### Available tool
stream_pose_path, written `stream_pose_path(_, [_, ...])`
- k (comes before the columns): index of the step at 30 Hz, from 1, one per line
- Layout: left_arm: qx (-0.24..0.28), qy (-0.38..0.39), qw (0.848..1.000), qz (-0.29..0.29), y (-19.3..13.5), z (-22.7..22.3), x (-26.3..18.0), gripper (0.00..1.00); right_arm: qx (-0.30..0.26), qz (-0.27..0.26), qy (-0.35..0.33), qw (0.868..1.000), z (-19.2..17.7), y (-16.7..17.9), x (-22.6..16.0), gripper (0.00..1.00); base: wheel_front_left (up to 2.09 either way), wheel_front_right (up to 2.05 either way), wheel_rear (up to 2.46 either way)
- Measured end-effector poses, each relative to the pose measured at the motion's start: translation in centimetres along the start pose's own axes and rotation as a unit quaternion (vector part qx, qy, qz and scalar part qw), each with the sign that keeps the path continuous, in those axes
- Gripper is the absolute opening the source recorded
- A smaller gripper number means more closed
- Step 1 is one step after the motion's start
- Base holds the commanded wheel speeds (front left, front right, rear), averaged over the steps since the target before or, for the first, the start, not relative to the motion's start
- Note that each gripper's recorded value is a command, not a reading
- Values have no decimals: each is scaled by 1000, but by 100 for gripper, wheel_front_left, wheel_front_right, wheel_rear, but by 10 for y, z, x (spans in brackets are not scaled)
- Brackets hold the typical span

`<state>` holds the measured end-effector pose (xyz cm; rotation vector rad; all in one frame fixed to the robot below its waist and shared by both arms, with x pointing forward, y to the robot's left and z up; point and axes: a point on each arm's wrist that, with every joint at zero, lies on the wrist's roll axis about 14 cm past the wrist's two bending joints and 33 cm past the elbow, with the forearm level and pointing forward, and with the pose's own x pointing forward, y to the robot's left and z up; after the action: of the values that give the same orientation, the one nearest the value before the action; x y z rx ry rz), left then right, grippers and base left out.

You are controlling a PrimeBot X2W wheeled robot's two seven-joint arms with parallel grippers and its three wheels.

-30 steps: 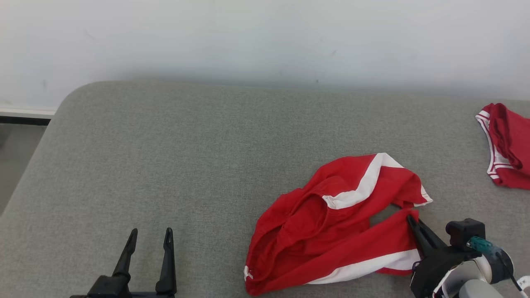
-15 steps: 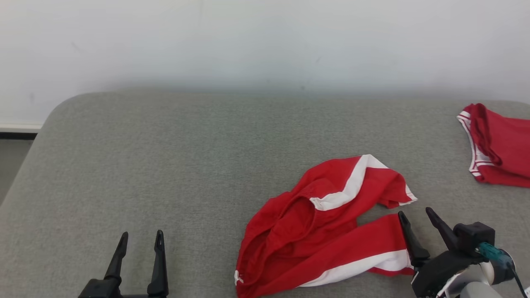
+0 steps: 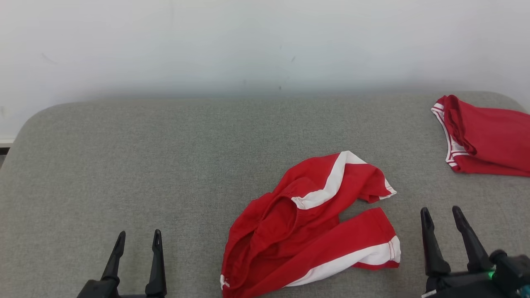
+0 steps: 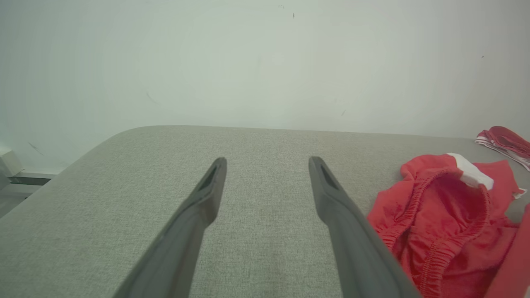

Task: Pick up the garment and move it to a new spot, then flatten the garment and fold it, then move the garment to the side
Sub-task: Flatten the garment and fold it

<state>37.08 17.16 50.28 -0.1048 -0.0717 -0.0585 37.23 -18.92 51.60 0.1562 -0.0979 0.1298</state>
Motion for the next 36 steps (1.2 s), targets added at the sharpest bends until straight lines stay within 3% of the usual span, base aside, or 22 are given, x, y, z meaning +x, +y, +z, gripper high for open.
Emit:
stream_pose_path(7, [7,5,1000,-14,-8,-4,3,100,18,-16,-13,1000,4,7,-17,100,0,0,0])
stream_pose_path(14, [21,26,994,-102,-58,-18,9,100,19,-22,-8,1000,0,6,-21,100,0,0,0])
stream_pose_path(21, [41,71,975,-208,-117,-49,7,100,20,-24,-4,999,-3,6,-22,100,0,0,0])
stream_pose_path(30, [70,165,949,-259,-133,-105,4,100,22,-57,-1,998,-4,-12,-30,100,0,0,0])
stream_pose_path(31, [69,175,948,-258,-132,-111,4,94,21,-60,0,998,-4,-14,-32,100,0,0,0])
stream_pose_path(32, [65,181,947,-258,-132,-113,5,44,20,-64,1,998,-5,-16,-32,100,0,0,0])
stream_pose_path(33, [65,184,946,-258,-132,-115,7,0,20,-66,2,998,-5,-17,-33,100,0,0,0])
stream_pose_path(36, [61,187,946,-257,-133,-117,13,0,20,-73,3,997,-6,-21,-34,100,0,0,0])
